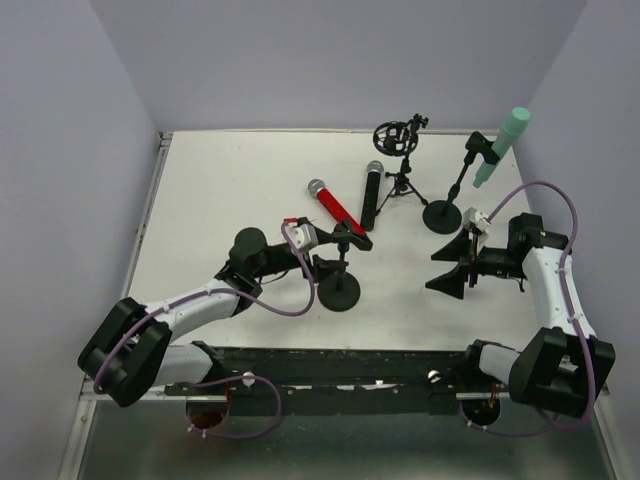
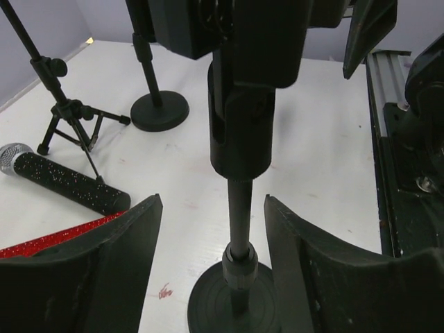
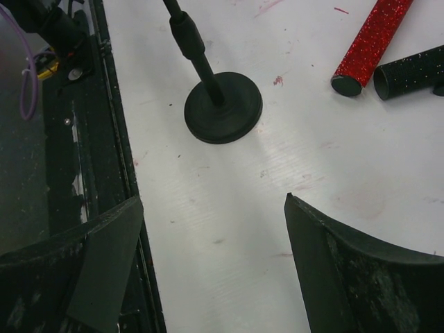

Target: Attach the microphones to the stand

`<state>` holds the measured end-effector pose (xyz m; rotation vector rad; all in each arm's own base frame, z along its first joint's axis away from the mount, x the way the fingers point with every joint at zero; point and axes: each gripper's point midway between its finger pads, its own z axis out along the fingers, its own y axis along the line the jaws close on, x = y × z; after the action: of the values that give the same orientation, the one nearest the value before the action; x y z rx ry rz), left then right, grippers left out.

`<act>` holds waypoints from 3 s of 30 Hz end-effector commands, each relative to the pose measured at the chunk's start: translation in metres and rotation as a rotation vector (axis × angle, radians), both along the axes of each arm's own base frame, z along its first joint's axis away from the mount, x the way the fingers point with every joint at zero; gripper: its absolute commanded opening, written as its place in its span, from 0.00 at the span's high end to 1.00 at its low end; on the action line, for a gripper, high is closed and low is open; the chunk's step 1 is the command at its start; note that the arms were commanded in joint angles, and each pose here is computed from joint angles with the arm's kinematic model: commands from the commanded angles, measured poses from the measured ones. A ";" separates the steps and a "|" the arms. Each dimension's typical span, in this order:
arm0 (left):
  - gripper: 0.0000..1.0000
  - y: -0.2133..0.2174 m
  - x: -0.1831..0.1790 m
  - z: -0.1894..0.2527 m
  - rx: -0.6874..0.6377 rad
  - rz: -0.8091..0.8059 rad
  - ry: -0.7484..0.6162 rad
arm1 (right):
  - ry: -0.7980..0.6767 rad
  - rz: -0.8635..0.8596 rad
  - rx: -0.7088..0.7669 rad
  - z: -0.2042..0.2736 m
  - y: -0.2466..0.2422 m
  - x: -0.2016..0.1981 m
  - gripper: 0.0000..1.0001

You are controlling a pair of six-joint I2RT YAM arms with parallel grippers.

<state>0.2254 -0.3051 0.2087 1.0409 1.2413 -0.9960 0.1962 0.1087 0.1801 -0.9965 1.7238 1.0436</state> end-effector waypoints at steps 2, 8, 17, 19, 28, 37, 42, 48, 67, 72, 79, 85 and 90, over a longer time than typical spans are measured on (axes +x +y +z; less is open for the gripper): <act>0.38 -0.010 -0.009 0.025 -0.109 -0.072 -0.029 | -0.019 -0.001 0.000 0.002 0.001 0.003 0.09; 0.66 -0.016 -0.015 0.021 -0.121 -0.099 0.003 | -0.011 -0.004 0.001 0.001 0.001 0.003 0.09; 1.00 -0.008 -0.015 0.030 -0.172 0.147 -0.083 | -0.007 -0.009 0.003 0.001 0.000 0.004 0.09; 1.00 -0.006 -0.004 0.039 -0.217 0.271 -0.082 | -0.006 -0.008 0.006 0.001 0.001 0.004 0.09; 1.00 -0.016 0.026 0.066 -0.346 0.597 -0.016 | -0.005 -0.013 0.005 0.001 0.001 0.003 0.09; 0.84 -0.033 0.028 0.051 -0.289 0.583 -0.015 | -0.004 -0.017 0.004 0.001 0.001 0.004 0.09; 0.51 -0.041 0.020 0.046 -0.246 0.519 -0.013 | -0.002 -0.016 0.004 0.001 0.001 0.004 0.09; 0.16 -0.040 0.002 0.040 -0.195 0.433 -0.009 | -0.009 -0.016 0.001 0.001 0.001 0.003 0.09; 0.02 0.070 0.029 0.028 -0.263 0.394 0.568 | -0.036 -0.017 -0.013 0.004 0.001 0.003 0.09; 0.02 0.065 0.091 -0.012 -0.230 0.586 1.082 | -0.039 -0.020 -0.015 0.004 0.001 0.003 0.09; 0.02 0.055 0.160 -0.063 -0.058 1.030 1.378 | -0.043 -0.022 -0.022 0.005 0.001 0.003 0.09; 0.05 0.049 0.191 -0.100 0.145 1.247 1.449 | -0.044 -0.026 -0.025 0.005 0.000 0.003 0.09; 0.08 0.043 0.210 -0.111 0.195 1.304 1.441 | -0.041 -0.027 -0.025 0.005 0.000 0.004 0.09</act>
<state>0.4425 -0.2824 0.1247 -0.6284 2.5038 -0.6585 0.2012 0.1081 0.1880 -0.9898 1.7135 0.9875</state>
